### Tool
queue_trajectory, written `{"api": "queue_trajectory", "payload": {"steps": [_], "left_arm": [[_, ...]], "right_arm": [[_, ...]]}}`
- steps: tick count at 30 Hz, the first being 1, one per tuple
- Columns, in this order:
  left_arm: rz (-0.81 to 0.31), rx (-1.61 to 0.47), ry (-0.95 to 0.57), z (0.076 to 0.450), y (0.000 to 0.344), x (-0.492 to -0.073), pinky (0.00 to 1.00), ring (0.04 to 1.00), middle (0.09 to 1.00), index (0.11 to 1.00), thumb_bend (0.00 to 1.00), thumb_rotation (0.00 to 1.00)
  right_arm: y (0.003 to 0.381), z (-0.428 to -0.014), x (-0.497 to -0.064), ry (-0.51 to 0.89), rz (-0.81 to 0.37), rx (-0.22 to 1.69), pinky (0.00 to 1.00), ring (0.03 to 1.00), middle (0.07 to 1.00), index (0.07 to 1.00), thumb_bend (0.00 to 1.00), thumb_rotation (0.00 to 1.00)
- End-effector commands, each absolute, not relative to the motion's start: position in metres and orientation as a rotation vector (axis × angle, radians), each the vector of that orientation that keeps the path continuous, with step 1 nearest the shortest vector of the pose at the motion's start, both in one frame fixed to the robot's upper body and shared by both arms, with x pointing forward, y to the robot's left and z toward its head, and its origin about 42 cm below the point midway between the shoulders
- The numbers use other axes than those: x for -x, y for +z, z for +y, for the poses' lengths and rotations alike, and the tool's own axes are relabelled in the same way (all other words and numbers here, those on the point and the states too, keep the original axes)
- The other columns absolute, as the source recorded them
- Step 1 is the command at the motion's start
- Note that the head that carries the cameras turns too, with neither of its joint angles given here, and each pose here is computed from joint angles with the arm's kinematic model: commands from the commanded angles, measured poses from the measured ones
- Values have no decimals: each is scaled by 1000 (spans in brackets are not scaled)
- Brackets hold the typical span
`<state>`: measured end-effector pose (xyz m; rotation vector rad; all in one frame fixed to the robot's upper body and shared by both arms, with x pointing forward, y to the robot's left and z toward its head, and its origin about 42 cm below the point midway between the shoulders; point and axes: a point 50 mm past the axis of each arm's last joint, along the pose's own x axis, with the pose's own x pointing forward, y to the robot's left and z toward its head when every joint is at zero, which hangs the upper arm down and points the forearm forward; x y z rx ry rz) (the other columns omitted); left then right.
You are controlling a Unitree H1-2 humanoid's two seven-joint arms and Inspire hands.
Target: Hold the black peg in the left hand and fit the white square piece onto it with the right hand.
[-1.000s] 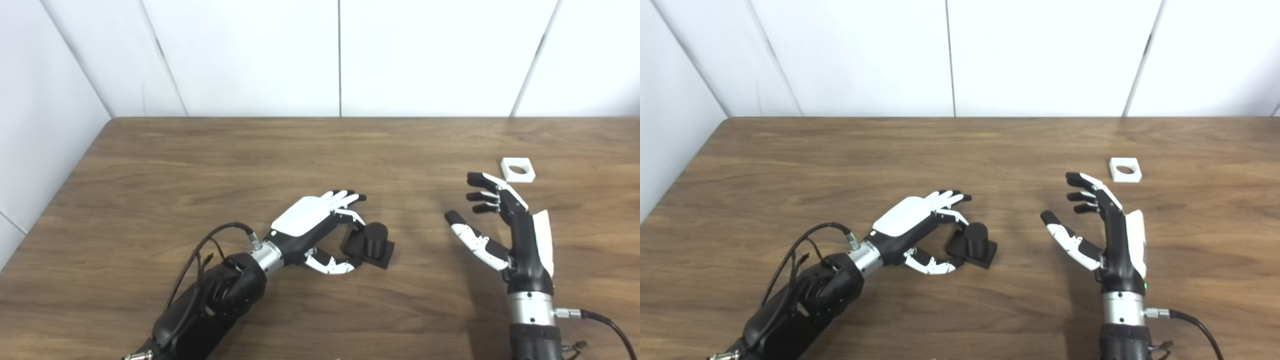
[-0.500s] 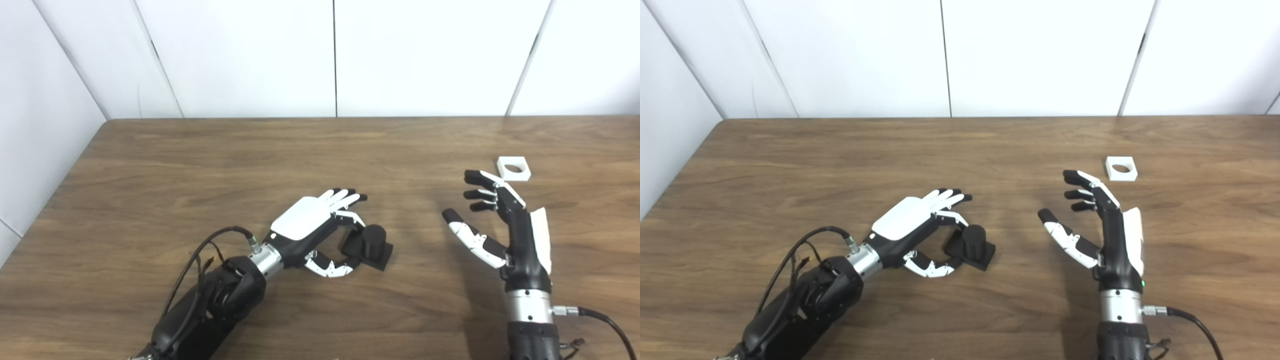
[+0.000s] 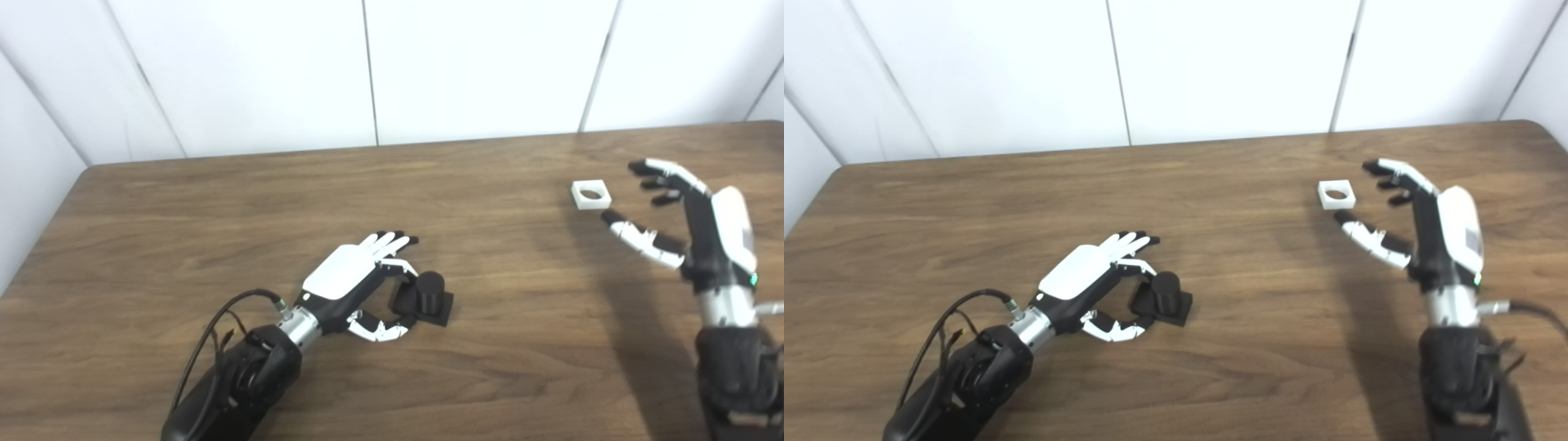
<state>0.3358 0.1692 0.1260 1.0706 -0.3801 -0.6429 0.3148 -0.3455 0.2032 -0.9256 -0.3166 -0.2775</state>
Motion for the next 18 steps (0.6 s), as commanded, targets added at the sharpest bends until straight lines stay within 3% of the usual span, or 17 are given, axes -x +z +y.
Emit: {"api": "queue_trajectory", "payload": {"steps": [1,10,18], "left_arm": [[-295,-1159,-689,178,105,-332,1000,1000,976,591,902,267],[-287,-1155,-675,182,106,-334,1000,1000,977,588,906,247],[-289,-1147,-674,183,105,-334,1000,1000,976,585,924,228]], "right_arm": [[224,-351,-329,-279,-364,979,643,764,793,728,691,366],[243,-373,-367,-227,-287,1128,619,803,857,742,728,429],[257,-385,-407,-119,-205,1226,741,903,925,793,726,452]]}}
